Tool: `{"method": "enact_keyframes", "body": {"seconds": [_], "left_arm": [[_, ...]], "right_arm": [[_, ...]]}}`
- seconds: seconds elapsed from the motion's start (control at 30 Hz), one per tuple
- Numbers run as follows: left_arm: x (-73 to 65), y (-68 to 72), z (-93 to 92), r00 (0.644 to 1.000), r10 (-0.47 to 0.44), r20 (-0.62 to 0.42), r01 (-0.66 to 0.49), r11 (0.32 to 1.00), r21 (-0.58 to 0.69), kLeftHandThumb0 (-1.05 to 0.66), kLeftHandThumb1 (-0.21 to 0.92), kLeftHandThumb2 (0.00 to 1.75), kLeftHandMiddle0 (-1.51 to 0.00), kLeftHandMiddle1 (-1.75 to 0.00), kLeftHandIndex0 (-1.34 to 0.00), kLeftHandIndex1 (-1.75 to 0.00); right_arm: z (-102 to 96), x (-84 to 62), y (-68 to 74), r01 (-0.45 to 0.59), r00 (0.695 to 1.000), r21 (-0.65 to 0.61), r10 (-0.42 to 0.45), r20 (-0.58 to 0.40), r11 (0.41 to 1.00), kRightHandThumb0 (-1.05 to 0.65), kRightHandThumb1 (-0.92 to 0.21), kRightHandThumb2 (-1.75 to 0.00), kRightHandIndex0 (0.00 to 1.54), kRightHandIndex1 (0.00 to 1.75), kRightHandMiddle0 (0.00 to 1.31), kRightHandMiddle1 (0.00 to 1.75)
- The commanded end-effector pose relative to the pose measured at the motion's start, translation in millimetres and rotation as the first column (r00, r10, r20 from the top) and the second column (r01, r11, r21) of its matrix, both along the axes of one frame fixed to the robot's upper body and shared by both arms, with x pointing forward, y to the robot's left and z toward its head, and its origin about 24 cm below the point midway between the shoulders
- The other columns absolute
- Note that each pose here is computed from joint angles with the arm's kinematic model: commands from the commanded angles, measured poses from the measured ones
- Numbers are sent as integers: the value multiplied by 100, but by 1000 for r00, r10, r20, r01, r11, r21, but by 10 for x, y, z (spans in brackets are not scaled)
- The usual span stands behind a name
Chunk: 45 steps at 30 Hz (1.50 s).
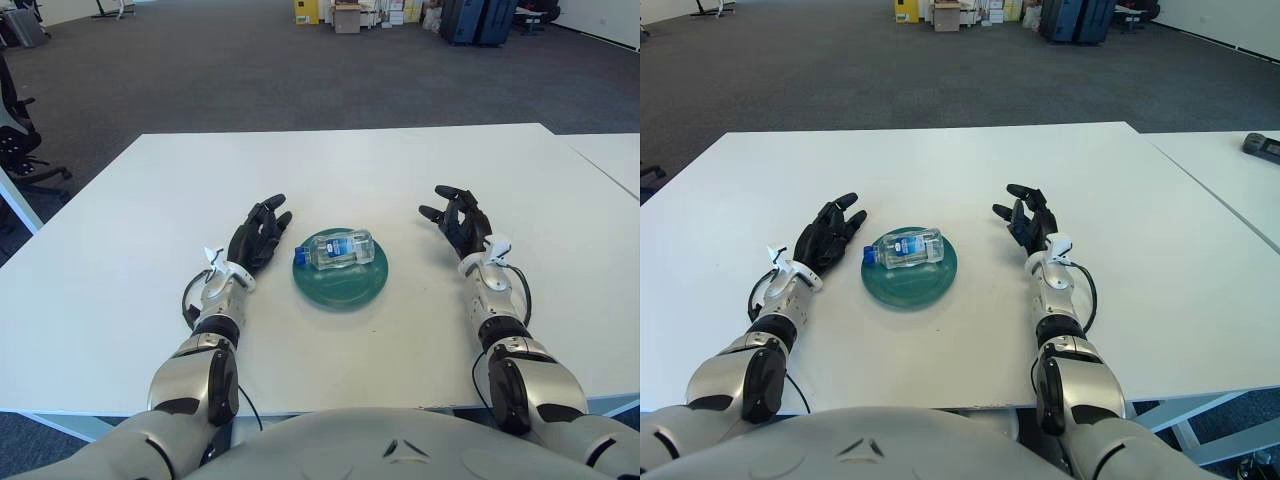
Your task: Put the bottle into the plate.
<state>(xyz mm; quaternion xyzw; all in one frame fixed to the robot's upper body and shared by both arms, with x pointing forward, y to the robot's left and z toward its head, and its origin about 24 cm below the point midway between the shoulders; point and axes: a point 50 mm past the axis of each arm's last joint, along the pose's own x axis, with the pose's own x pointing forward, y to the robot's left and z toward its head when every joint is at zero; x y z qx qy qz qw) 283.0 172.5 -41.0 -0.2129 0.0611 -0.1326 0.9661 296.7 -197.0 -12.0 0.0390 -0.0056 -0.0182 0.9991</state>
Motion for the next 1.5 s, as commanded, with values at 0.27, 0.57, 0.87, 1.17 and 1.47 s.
{"method": "enact_keyframes", "body": {"seconds": [0.27,0.57,0.87,1.17,1.47], "left_arm": [[-94,13,-121,998,9,-67,-9,1000,9,-63,92,72,-56,-56,-11,-91],[-84,10,-116,998,12,-67,-11,1000,12,-63,92,74,-55,-57,-12,-91],[-76,-3,-111,998,14,-65,-13,1000,12,-64,92,72,-54,-57,-12,-92],[-69,-4,-105,998,24,-62,-24,1000,1,-62,92,73,-56,-59,-12,-92],[-59,-6,-100,998,23,-64,-23,1000,6,-63,92,71,-57,-61,-15,-93]], "right_arm": [[-54,-22,67,-40,999,-1,40,-5,999,-66,-92,-82,65,57,23,103],[-105,-69,142,-60,998,-31,60,-14,998,-67,-92,-82,61,56,17,101],[-165,-112,173,-85,995,-67,82,-48,994,-65,-92,-82,52,43,9,97],[-223,-152,148,-102,992,-97,93,-88,990,-64,-92,-79,48,21,3,92],[-224,-148,136,-102,991,-109,92,-95,989,-66,-92,-80,42,14,0,88]]}}
